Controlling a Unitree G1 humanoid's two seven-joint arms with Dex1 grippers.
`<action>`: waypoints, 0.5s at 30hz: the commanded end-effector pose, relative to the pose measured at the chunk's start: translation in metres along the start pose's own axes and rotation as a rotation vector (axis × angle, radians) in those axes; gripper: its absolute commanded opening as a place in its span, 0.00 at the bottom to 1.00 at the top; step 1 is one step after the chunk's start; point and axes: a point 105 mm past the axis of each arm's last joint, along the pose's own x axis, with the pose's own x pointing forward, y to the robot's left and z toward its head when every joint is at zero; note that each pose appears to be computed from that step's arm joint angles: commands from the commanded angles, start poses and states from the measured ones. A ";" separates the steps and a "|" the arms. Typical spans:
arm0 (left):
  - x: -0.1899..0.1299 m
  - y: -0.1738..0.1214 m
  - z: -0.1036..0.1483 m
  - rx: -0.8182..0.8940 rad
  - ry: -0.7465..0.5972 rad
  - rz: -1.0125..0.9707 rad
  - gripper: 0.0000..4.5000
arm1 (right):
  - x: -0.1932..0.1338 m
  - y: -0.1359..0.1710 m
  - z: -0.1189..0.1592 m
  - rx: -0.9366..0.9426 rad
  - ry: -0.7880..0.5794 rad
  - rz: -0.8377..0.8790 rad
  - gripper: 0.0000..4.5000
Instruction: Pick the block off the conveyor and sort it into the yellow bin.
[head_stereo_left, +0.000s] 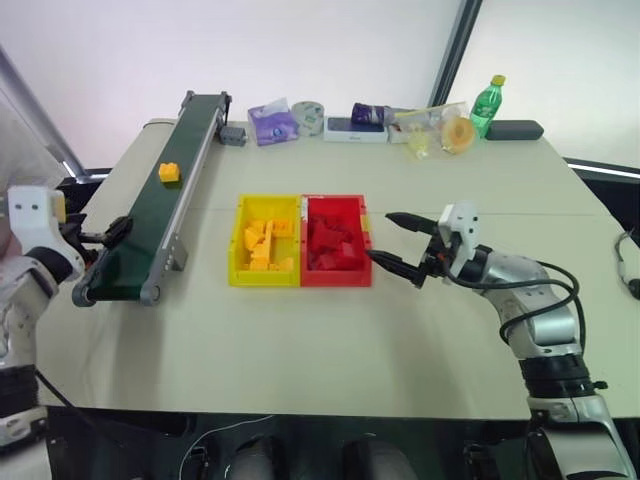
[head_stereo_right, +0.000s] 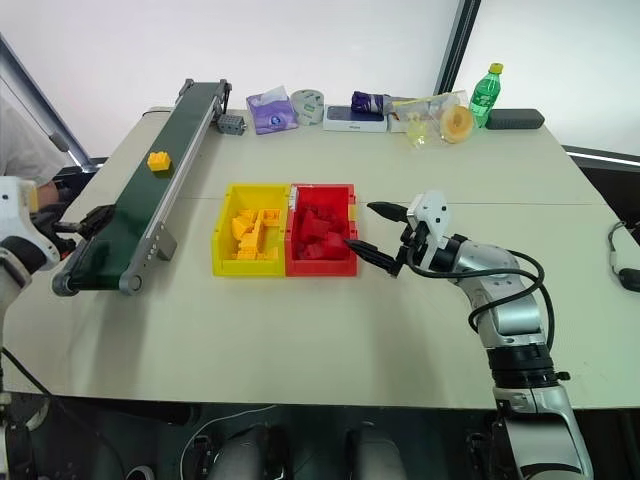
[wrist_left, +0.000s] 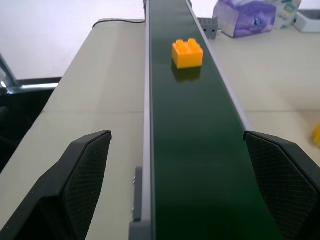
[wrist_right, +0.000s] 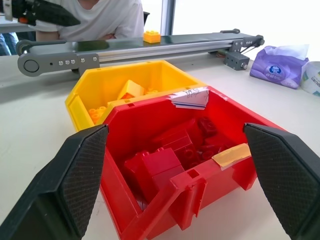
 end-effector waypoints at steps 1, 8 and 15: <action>0.006 -0.001 0.014 -0.012 -0.018 0.010 0.99 | 0.003 0.000 0.014 -0.034 -0.044 0.007 1.00; 0.018 -0.002 0.006 -0.062 0.031 0.008 0.99 | 0.002 0.001 0.015 -0.036 -0.046 0.001 1.00; 0.031 -0.006 0.000 -0.053 0.063 -0.001 0.99 | 0.001 0.002 0.014 -0.037 -0.044 -0.006 1.00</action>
